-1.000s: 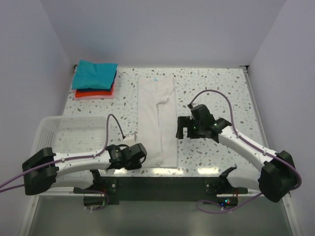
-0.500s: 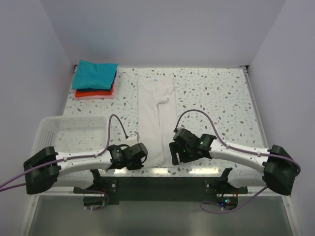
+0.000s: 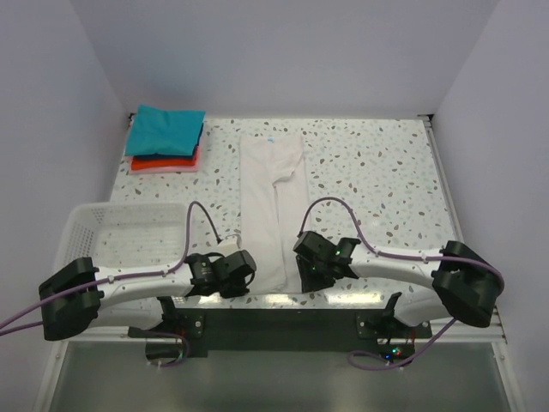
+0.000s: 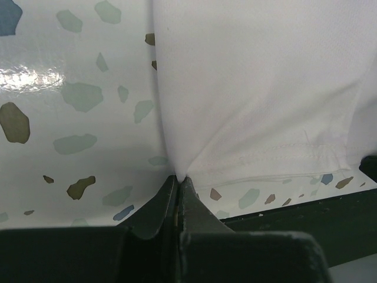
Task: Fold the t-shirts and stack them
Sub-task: Fold the tshirt
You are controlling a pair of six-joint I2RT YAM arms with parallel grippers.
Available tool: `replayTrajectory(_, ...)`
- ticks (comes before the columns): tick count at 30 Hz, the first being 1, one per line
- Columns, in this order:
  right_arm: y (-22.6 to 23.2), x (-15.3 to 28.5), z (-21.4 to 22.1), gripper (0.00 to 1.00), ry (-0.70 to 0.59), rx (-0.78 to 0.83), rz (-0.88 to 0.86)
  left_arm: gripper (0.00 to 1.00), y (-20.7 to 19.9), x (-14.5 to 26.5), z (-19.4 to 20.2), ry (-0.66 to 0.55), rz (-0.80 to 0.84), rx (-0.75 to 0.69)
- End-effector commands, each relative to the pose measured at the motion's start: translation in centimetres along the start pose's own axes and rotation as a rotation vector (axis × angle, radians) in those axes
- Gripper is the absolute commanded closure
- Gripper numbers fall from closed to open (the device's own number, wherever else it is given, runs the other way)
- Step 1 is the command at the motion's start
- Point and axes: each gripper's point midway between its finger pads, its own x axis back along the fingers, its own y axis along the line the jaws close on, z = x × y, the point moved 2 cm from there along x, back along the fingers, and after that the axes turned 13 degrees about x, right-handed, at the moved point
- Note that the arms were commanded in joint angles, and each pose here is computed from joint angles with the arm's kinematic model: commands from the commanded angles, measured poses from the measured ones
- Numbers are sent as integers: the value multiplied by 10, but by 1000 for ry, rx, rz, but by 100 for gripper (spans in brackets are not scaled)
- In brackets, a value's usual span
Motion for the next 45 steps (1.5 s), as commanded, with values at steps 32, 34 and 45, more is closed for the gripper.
replayTrajectory(32,-7,56,-21,100,-254,-38,-26,100,-26,49,-20,-109,92,11)
replayTrajectory(34,-5,64,-35,100,-289,-16,-9,100,-39,54,-31,-160,106,19)
replayTrajectory(45,-16,85,-110,100,-422,2,-2,100,-74,61,-94,-290,159,51)
